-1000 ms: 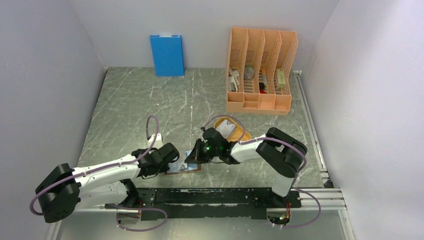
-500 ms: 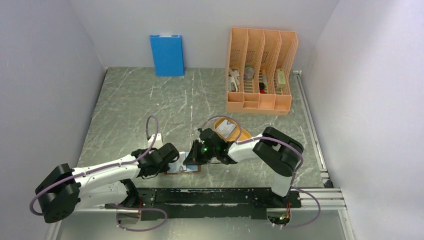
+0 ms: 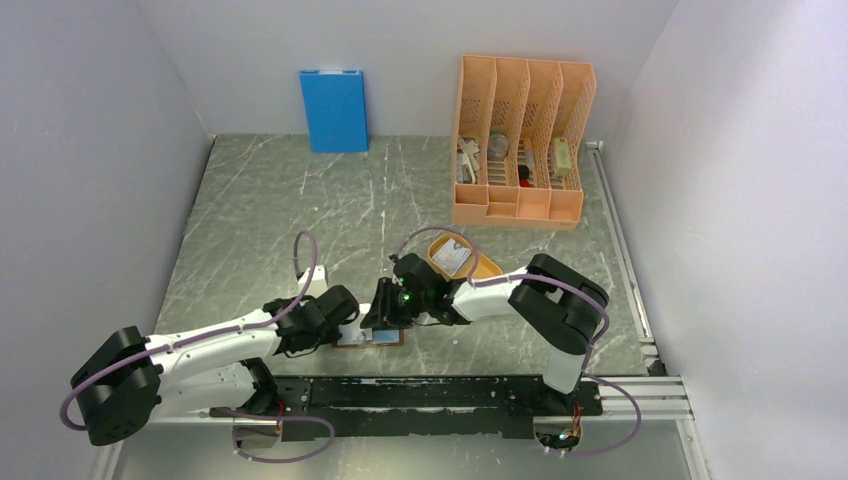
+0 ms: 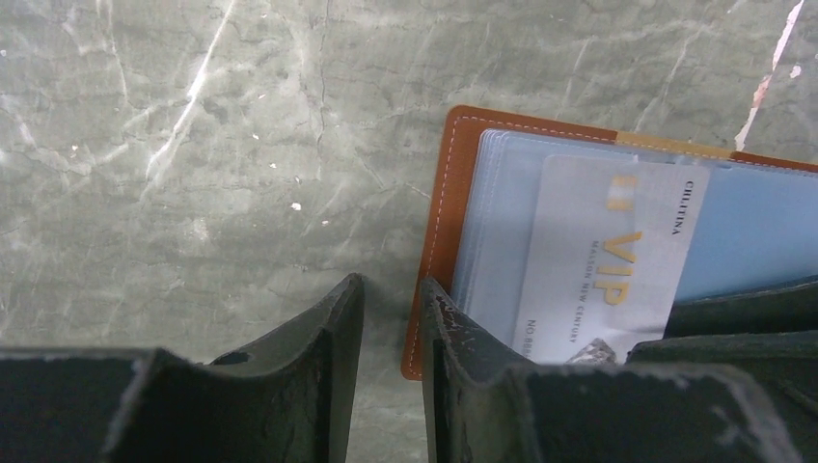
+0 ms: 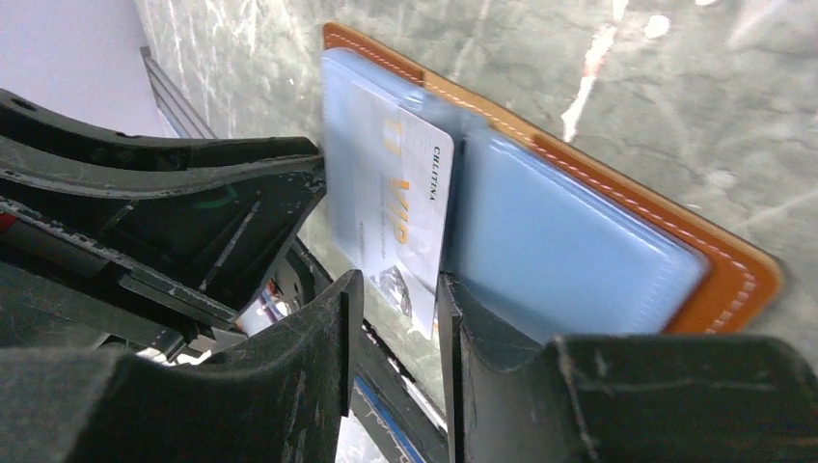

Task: Put the credit cards into the card holder
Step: Insert the credit card into the card holder.

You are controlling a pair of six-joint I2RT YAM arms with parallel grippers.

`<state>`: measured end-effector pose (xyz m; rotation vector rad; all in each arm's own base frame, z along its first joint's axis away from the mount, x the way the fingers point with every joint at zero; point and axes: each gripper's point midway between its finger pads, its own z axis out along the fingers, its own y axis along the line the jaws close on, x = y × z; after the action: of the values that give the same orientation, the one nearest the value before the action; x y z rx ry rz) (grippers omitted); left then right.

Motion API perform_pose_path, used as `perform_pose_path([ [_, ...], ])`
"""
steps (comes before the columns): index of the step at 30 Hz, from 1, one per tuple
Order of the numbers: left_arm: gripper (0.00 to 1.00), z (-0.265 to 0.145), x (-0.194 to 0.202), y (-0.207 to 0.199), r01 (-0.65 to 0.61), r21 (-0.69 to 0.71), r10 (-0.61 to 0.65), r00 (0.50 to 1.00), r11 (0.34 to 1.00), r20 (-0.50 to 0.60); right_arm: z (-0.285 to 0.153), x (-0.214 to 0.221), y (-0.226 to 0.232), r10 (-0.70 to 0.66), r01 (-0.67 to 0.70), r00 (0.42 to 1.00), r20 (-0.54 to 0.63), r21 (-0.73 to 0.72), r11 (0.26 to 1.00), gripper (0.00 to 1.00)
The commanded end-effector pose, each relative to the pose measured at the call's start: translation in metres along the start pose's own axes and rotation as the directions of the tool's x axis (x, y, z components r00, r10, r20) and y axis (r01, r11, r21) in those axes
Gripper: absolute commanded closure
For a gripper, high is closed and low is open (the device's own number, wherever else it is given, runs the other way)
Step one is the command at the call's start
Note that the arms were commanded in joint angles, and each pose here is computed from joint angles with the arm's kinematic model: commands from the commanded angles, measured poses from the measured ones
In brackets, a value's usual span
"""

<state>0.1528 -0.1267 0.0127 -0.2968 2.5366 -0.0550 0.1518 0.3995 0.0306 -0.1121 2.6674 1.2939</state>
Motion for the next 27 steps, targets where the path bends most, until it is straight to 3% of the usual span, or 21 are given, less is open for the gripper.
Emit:
perform_pose_path([
  [1,0.67,0.005,0.016,-0.003,-0.005,0.026,0.007,0.998,1.000,-0.063,0.005,0.002,0.011,-0.057,0.056,0.998,-0.013,-0.012,0.998,0.62],
  [16,0.67,0.001,0.009,-0.005,0.011,0.040,-0.010,0.999,0.999,-0.035,0.012,0.009,0.026,-0.133,0.132,0.990,-0.037,-0.037,0.991,0.60],
  [24,0.57,-0.010,-0.007,-0.003,0.052,0.029,-0.052,0.999,0.998,0.017,-0.003,-0.004,0.019,-0.143,0.142,0.990,0.016,0.050,0.989,0.27],
  [27,0.41,-0.022,-0.023,-0.007,0.066,0.038,-0.068,0.996,0.997,0.051,-0.021,-0.015,0.024,-0.155,0.152,0.986,0.052,0.057,0.987,0.15],
])
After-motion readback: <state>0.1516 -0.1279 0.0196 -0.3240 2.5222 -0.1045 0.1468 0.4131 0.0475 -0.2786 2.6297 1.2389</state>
